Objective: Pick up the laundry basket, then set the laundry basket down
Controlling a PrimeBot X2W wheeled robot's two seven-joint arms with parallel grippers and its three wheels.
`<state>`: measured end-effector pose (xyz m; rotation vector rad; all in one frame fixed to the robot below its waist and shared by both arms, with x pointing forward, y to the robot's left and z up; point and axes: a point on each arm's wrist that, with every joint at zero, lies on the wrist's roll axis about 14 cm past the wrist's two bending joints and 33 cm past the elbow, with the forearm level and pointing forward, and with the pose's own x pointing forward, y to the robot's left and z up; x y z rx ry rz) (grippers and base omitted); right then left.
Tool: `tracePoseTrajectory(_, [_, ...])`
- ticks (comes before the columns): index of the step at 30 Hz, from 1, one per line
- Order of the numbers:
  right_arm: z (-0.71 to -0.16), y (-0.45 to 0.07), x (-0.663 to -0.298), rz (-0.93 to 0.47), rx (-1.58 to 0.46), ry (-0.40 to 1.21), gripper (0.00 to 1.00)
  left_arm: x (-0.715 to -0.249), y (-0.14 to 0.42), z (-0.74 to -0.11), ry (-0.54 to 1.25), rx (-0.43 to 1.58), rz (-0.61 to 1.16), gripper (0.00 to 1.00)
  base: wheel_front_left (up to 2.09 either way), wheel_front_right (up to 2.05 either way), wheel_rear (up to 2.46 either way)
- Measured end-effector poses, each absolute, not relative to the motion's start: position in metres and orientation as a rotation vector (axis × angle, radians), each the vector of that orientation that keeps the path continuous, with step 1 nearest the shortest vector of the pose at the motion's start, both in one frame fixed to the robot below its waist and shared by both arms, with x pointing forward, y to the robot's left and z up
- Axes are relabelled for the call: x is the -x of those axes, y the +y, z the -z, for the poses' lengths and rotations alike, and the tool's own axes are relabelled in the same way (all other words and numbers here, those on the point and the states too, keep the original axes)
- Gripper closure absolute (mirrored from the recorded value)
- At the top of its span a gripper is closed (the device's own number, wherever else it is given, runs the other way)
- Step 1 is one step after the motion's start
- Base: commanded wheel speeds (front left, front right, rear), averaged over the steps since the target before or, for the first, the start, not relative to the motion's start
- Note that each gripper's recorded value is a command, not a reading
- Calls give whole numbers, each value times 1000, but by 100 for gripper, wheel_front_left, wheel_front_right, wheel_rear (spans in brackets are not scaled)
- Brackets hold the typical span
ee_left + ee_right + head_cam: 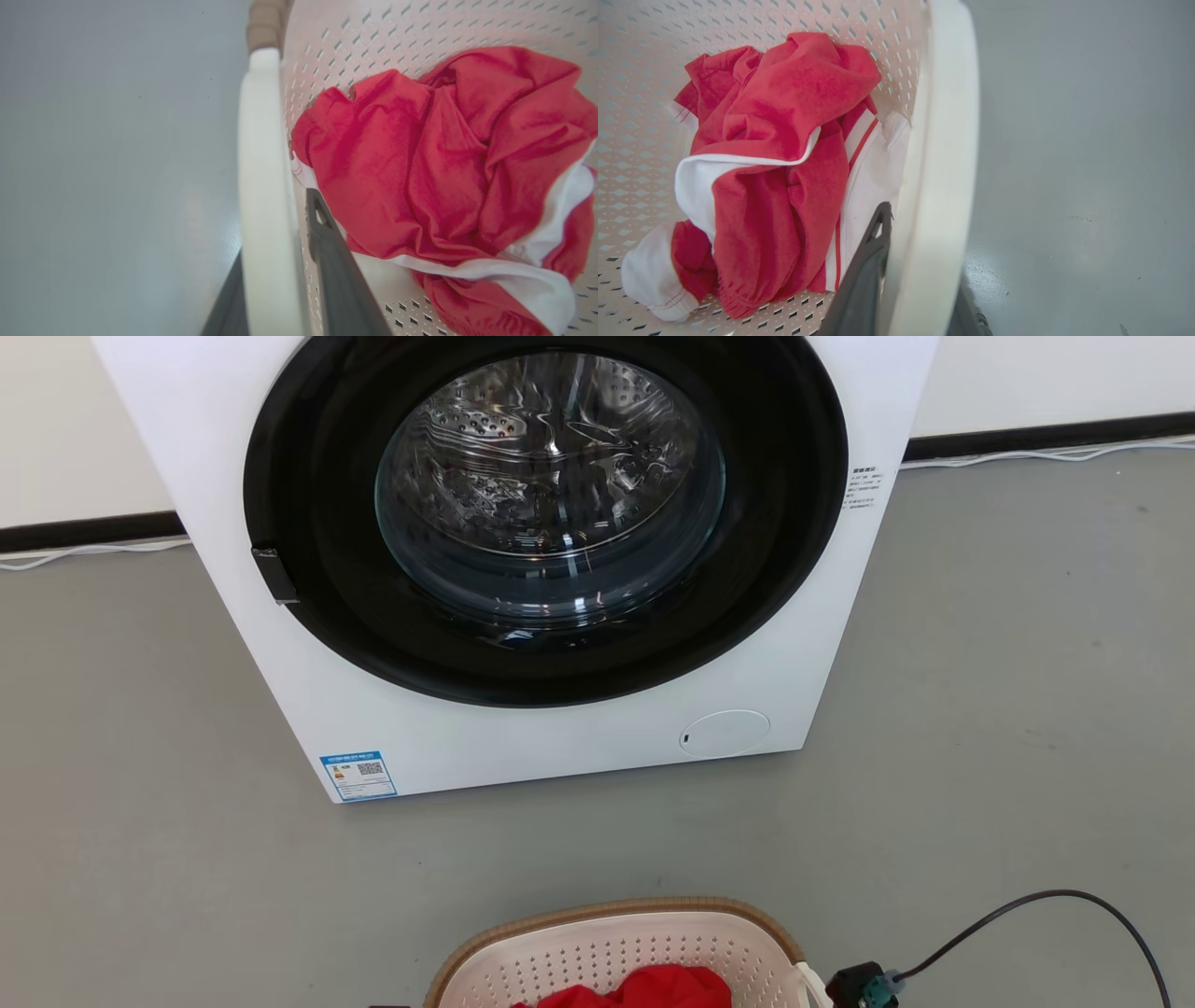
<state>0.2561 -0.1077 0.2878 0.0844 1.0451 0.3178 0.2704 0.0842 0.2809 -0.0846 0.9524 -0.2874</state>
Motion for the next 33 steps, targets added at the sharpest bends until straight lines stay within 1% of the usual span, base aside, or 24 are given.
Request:
tracePoseTrajectory(7, [-285,-107,-256,-317,-88,1052,100,-273,83,-280,957,86,290,100,0,0,0])
tracePoseTrajectory(12, [-284,-108,-265,-317,-85,1043,100,-283,82,-279,954,85,292,100,0,0,0])
tracePoseTrajectory(22, [-288,-110,-327,-322,-69,961,100,-348,80,-282,888,75,291,100,0,0,0])
tracePoseTrajectory(33, [-268,-113,-394,-317,-45,909,100,-411,80,-259,867,90,274,100,0,0,0])
